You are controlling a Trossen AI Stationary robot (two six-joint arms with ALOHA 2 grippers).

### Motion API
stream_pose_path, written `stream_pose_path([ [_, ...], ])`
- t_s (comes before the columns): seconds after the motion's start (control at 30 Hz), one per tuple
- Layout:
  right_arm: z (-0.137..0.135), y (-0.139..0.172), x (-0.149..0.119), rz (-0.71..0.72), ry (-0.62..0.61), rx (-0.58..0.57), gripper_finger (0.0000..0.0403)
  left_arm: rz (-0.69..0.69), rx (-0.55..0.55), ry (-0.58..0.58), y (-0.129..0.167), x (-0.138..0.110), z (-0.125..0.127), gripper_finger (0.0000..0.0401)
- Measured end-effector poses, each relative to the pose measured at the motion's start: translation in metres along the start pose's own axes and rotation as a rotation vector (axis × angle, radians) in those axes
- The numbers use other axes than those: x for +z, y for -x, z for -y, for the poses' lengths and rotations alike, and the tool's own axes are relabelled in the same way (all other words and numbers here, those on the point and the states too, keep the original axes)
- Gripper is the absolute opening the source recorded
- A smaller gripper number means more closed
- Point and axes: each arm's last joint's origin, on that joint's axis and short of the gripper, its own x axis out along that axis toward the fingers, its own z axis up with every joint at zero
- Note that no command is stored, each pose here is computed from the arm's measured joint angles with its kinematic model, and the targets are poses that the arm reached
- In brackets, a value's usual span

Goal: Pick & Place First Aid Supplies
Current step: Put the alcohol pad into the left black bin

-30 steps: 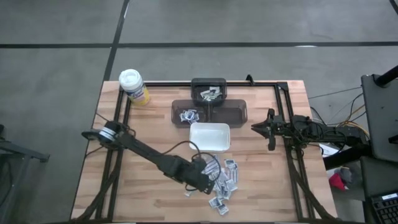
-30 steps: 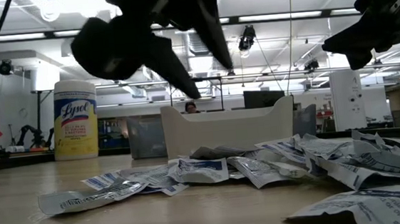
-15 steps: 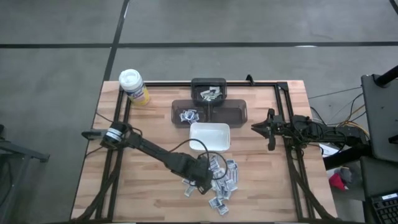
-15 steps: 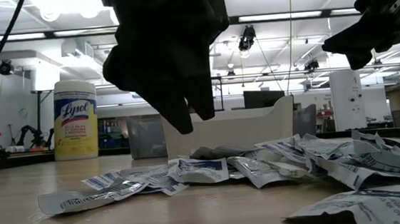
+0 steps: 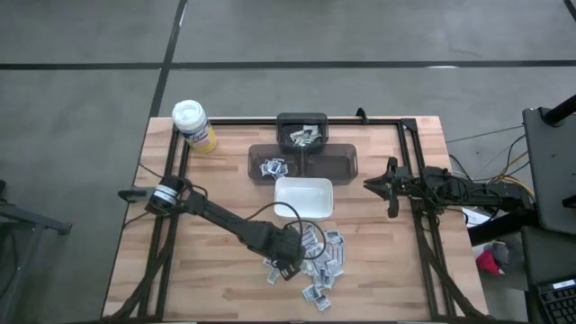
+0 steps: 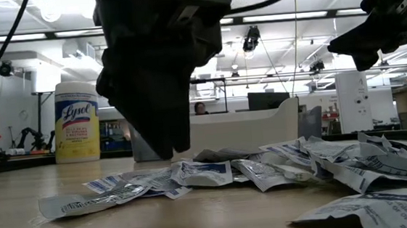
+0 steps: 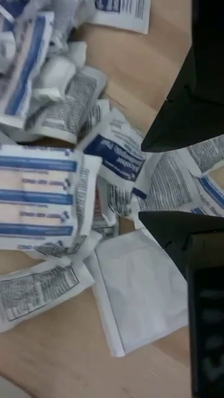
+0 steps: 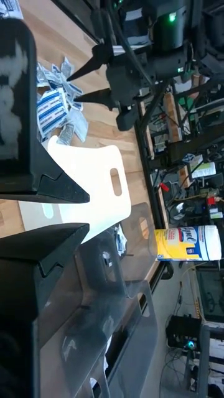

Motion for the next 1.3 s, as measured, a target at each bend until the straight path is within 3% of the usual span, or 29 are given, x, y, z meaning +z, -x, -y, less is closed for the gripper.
stream_pose_path([
  [0.93, 0.0, 0.0, 0.0, 0.0, 0.0, 0.0, 0.0059, 0.071, 0.025, -0.028, 0.0, 0.006, -0.001, 0.0155],
  [1.3, 0.0, 0.0, 0.0, -0.002, -0.003, -0.002, 0.0059, 0.014, 0.017, -0.013, -0.026, 0.004, 0.0, 0.0142],
])
